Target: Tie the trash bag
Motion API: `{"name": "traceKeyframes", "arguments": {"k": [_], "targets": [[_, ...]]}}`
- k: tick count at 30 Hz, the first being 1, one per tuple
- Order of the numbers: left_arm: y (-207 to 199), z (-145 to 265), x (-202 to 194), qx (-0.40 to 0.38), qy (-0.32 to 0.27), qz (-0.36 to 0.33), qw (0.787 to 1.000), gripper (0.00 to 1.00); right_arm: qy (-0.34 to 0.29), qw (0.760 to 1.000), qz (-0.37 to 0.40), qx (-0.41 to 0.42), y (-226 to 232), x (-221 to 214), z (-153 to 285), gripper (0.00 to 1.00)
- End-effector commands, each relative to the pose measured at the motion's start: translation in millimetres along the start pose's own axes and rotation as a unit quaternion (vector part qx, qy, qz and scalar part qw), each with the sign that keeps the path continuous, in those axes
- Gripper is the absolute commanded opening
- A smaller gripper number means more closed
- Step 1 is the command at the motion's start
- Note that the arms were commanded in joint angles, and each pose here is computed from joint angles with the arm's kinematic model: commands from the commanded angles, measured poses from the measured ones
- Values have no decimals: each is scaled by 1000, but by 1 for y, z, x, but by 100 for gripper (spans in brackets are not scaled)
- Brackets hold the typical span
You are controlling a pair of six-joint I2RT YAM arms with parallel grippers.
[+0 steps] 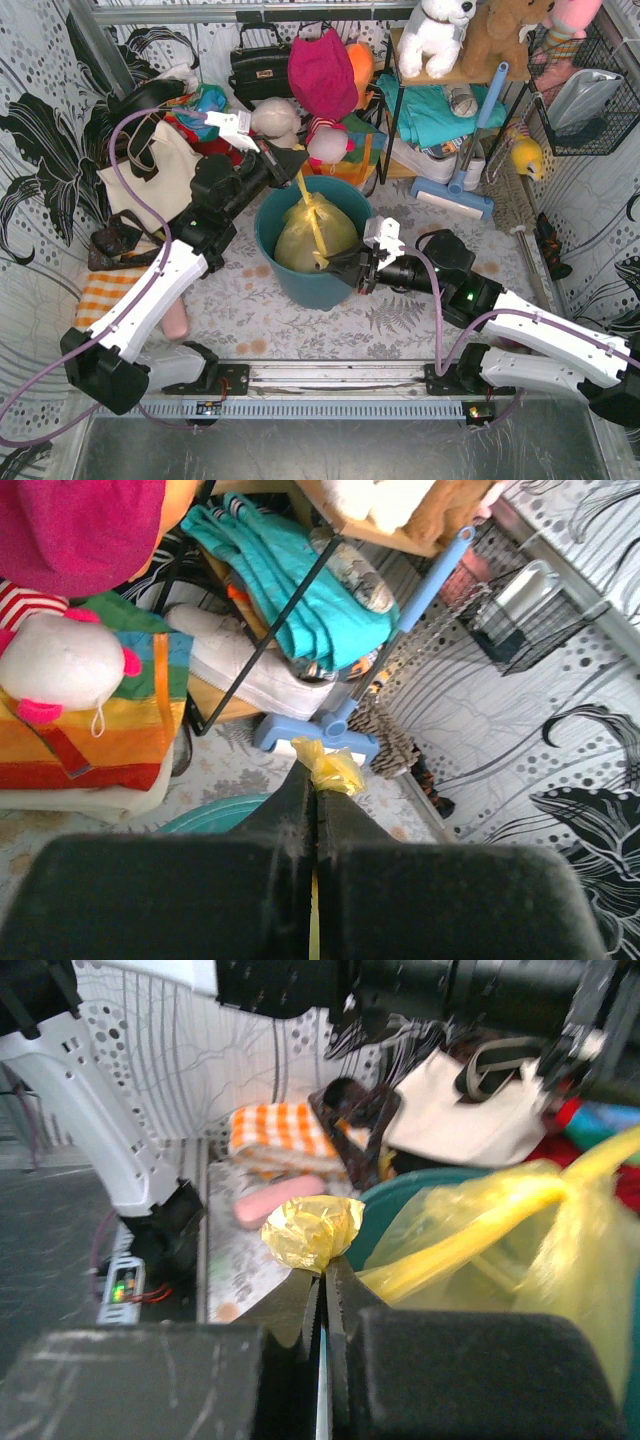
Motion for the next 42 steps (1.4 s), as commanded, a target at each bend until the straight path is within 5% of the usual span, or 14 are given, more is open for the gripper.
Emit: {"name": "traceKeyframes", "arguments": {"k": [1, 19, 26, 29, 33, 36, 42], "targets": [[23, -15, -2, 31, -38, -40, 998, 0, 15, 994, -98, 46, 22, -24, 15, 0], [87, -74, -37, 113, 0, -55, 992, 0, 103, 953, -205, 200, 62, -57, 36, 0], [63, -75, -12, 63, -8, -59, 996, 0, 53, 979, -136, 142, 48, -22, 29, 0], [55, -69, -13, 35, 4, -52, 998, 0, 33, 993, -62, 94, 34, -17, 30, 40], [44, -61, -20, -3, 26, -31, 999, 0, 5, 996, 71, 54, 18, -14, 37, 71], [39, -56, -28, -26, 50, -15, 998, 0, 6, 981, 181, 63, 11, -12, 33, 82], [37, -48, -46, -28, 87, 3, 996, 0, 28, 942, 324, 84, -6, -25, 12, 85]]}}
Point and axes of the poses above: each gripper's point midway between its finger pads, its own z axis back along the fingers, its own y axis along the line the jaws close on, x = y × z, the point moved 7 cm from there along z, back along the fingers, and after that the axes turned 8 degrees about -z, right-handed, at the moved point
